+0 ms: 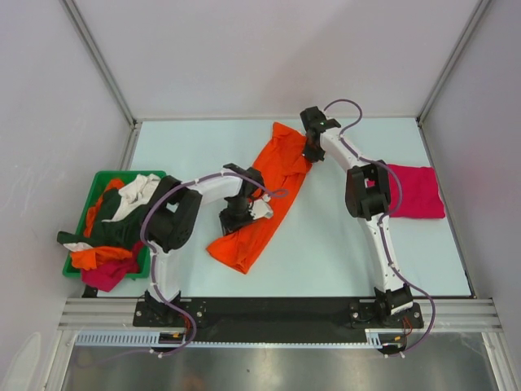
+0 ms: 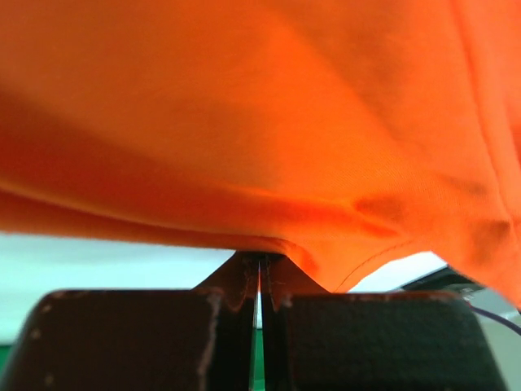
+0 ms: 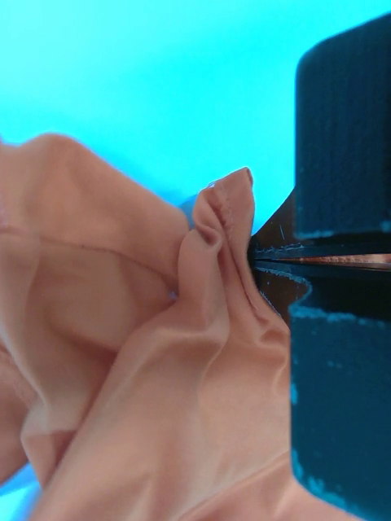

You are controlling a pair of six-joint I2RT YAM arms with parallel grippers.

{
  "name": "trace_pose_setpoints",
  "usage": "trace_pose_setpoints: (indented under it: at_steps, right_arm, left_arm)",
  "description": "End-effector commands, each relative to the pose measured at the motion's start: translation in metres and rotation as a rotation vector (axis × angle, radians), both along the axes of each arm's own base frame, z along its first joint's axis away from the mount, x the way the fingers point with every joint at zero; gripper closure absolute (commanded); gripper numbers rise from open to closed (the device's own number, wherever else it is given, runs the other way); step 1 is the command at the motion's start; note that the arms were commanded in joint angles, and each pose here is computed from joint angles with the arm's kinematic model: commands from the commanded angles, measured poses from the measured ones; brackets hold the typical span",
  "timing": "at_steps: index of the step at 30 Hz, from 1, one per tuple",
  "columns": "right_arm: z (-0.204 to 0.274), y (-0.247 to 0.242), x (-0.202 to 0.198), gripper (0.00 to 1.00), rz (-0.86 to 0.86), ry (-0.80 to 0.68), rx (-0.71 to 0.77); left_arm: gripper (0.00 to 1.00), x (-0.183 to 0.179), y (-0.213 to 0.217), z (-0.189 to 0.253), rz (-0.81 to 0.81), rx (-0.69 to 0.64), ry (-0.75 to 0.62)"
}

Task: Fold and stack the t-shirts
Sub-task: Rotate the tshirt 90 degrees

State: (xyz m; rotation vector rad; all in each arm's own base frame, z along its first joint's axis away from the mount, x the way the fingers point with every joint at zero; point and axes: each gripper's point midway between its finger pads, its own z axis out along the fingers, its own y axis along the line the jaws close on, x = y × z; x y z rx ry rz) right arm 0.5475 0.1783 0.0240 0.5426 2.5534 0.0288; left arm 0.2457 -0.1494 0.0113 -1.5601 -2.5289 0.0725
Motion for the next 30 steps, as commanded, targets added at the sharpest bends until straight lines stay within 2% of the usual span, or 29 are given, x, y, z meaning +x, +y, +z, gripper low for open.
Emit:
trace_pose_setpoints:
  at_steps: [1,8,14,18,24,26,27,30]
  right_arm:
    - [-0.011,0.022,-0.004,1.0,0.062,0.019,0.023]
    - [-0.015,0.065,-0.012,1.0,0.143,0.031,0.088]
    - [-0.017,0.091,-0.022,1.0,0.195,0.04,0.121]
    - [-0.014,0.081,-0.024,1.0,0.182,0.039,0.098]
    - [0.025,0.035,-0.012,1.0,0.075,-0.085,0.092]
    - [0.045,0.01,-0.011,1.0,0.034,-0.124,0.075]
    - [0.055,0.006,-0.008,1.0,0.042,-0.156,0.066]
    - [0.089,-0.007,-0.007,0.79,0.052,-0.244,0.013]
  left_arm:
    - [1.0,-0.037,-0.033,0.008,-0.057,-0.112,0.095]
    - [1.0,-0.074,-0.071,0.015,-0.206,-0.143,0.117]
    - [1.0,-0.083,-0.098,0.013,-0.26,-0.151,0.123]
    - [1.0,-0.077,-0.111,0.013,-0.257,-0.165,0.111]
    - [1.0,-0.045,-0.102,0.033,-0.203,-0.185,-0.008]
    - [0.94,-0.027,-0.092,0.045,-0.128,-0.203,-0.031]
    - [0.85,-0.019,-0.089,0.056,-0.101,-0.219,-0.049]
    - [0.73,0.008,-0.075,0.088,-0.007,-0.284,-0.112]
